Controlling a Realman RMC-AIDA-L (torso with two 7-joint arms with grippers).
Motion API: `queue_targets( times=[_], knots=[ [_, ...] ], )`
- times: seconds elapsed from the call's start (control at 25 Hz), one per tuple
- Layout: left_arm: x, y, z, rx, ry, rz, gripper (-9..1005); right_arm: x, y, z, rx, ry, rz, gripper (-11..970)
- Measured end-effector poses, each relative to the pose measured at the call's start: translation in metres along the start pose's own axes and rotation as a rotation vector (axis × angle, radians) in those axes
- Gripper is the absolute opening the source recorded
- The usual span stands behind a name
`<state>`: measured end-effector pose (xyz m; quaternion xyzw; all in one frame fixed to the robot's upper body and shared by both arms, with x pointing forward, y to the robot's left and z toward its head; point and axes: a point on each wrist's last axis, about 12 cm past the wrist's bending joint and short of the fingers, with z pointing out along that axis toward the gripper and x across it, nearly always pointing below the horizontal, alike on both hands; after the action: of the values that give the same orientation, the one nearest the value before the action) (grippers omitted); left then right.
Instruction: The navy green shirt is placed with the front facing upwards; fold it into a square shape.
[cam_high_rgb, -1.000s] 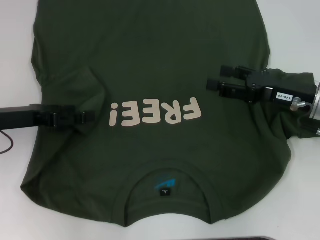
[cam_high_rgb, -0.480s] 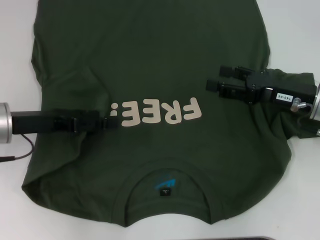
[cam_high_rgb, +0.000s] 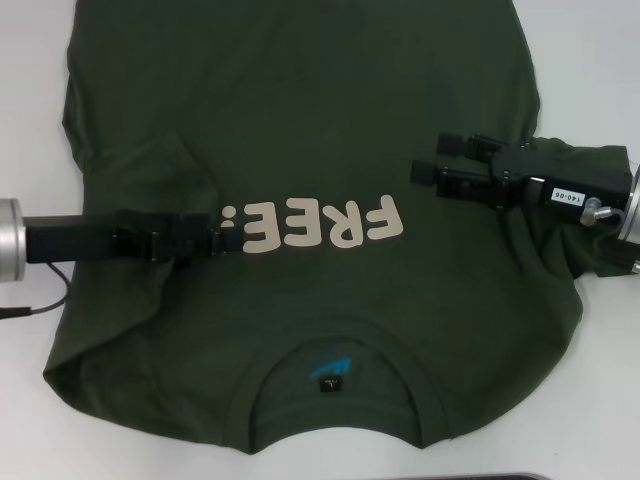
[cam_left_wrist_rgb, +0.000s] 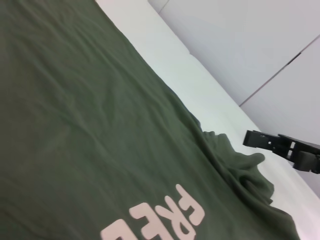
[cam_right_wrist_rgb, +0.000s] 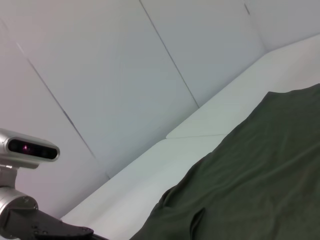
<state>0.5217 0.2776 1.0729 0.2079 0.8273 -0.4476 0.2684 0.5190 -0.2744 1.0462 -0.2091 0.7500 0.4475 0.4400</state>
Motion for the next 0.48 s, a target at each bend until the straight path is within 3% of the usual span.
queue_targets(
  times=[0.48],
  knots=[
    [0.007,0.006,-0.014,-0.043,0.001,0.045,891,-0.001,-0.001,-0.001,0.005,-0.004,-0.003,896]
  ],
)
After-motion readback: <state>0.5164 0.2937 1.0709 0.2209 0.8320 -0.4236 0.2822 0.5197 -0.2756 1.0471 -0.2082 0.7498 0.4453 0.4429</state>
